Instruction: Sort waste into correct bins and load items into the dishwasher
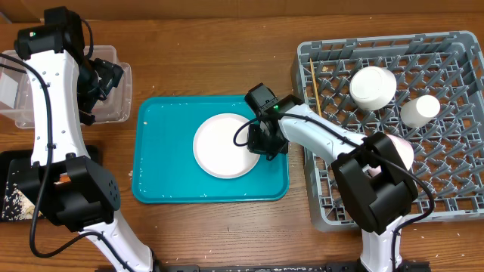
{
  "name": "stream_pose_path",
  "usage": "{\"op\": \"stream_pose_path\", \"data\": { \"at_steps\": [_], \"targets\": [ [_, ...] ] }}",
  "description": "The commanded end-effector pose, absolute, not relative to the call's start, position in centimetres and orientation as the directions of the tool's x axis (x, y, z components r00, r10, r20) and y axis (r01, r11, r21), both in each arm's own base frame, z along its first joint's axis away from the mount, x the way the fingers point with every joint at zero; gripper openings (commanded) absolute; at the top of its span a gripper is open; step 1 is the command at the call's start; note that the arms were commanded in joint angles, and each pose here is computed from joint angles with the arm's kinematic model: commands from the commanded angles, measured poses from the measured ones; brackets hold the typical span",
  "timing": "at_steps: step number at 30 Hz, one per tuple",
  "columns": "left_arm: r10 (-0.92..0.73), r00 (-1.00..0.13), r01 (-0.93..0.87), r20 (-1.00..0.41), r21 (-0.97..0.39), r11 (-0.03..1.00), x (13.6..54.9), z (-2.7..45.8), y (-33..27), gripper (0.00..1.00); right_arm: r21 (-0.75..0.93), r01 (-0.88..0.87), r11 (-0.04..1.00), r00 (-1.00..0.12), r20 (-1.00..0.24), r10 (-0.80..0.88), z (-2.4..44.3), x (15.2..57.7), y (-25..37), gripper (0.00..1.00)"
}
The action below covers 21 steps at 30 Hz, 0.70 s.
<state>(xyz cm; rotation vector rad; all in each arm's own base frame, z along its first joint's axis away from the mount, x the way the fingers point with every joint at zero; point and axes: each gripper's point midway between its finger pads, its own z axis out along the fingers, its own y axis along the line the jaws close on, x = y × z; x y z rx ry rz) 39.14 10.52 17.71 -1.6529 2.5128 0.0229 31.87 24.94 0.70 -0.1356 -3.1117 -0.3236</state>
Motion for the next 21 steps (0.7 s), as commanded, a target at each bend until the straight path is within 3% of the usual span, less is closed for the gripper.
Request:
{"op": "stream_pose_path", "data": {
  "at_steps": [1,11,15,21],
  "targets": [
    [-0.920,-0.370,-0.920,-0.132,-0.082,0.382,38.9,18.7,10.4,1.00,0.183,0.109,0.977,-0.994,0.016,0.108,1.0,32.8,24.7,0.04],
    [-0.920,-0.370,-0.920,-0.132,-0.082,0.382,38.9,18.7,10.4,1.00,0.212,0.049,0.976,-0.997,-0.040,0.059,8.1,34.7,24.4,0.04],
    [-0.920,-0.370,-0.920,-0.132,-0.082,0.382,38.9,18.7,10.4,1.00,0.203,0.046,0.978,-0.986,-0.146,0.077,13.9,36.3,21.2,0.04],
    [-0.920,-0.370,-0.920,-0.132,-0.082,0.382,38.9,18.7,10.4,1.00,0.074,0.205,0.976,-0.913,-0.345,0.218,21.3,37.8,11.9,0.04]
  ]
}}
